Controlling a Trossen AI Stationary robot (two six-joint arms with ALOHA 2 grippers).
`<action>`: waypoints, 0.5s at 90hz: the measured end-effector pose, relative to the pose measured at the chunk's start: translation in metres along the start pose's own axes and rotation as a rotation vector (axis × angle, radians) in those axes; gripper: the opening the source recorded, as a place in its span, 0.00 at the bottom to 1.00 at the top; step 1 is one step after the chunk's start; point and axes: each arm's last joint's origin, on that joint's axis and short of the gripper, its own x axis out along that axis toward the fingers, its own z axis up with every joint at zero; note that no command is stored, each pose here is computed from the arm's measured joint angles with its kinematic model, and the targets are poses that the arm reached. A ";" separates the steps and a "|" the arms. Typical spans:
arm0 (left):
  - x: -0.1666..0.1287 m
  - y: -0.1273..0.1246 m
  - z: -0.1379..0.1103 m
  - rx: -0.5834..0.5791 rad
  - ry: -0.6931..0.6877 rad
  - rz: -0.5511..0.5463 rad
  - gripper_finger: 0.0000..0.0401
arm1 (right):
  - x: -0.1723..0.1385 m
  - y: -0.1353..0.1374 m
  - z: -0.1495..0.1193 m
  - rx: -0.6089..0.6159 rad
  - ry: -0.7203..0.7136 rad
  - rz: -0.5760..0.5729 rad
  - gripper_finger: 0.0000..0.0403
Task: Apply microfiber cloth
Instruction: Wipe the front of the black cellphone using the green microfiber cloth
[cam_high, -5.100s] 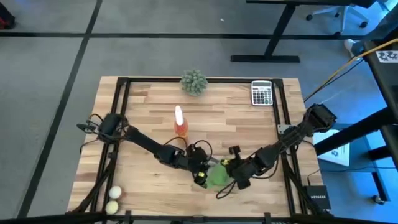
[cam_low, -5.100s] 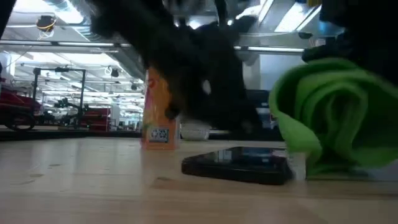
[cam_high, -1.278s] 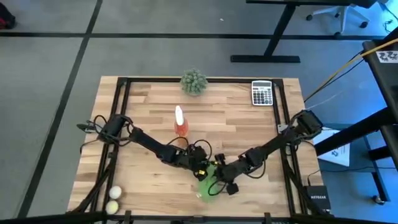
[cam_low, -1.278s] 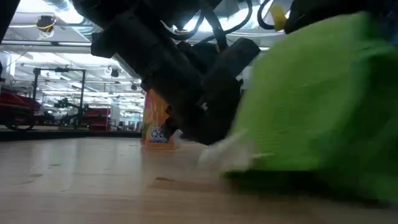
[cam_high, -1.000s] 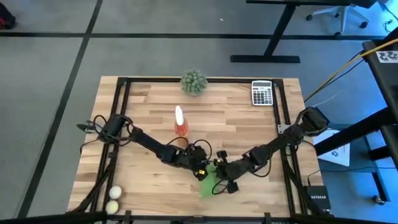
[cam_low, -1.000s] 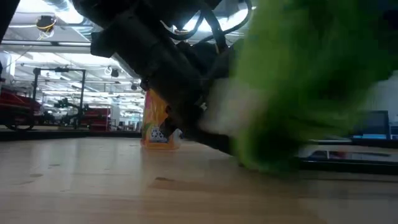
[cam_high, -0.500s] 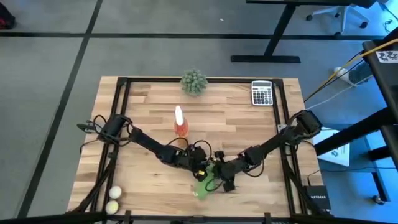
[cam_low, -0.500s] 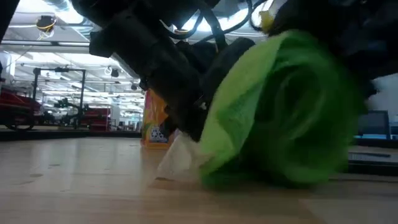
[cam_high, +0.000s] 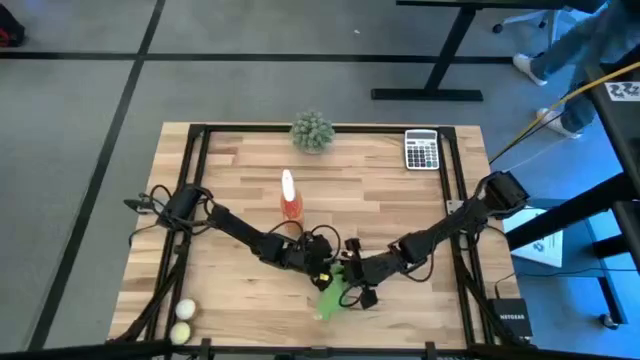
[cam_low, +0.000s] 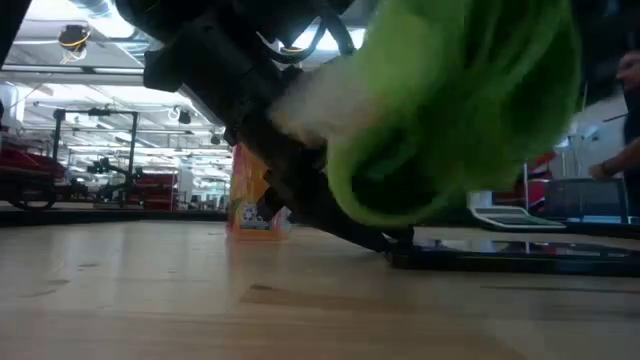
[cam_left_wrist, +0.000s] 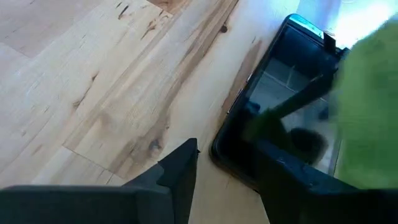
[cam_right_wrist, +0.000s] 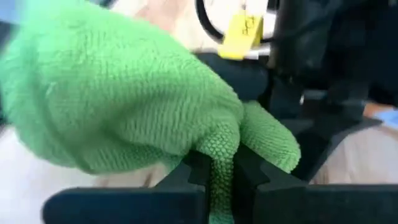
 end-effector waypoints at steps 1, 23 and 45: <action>0.000 0.000 0.000 0.000 0.001 -0.001 0.33 | 0.002 -0.001 -0.001 0.006 0.004 -0.001 0.02; 0.000 0.000 0.000 0.000 0.001 -0.001 0.33 | 0.020 0.004 -0.020 0.099 0.097 0.086 0.02; 0.000 0.000 0.000 0.004 0.002 0.000 0.33 | -0.003 0.018 -0.021 0.081 0.228 0.243 0.02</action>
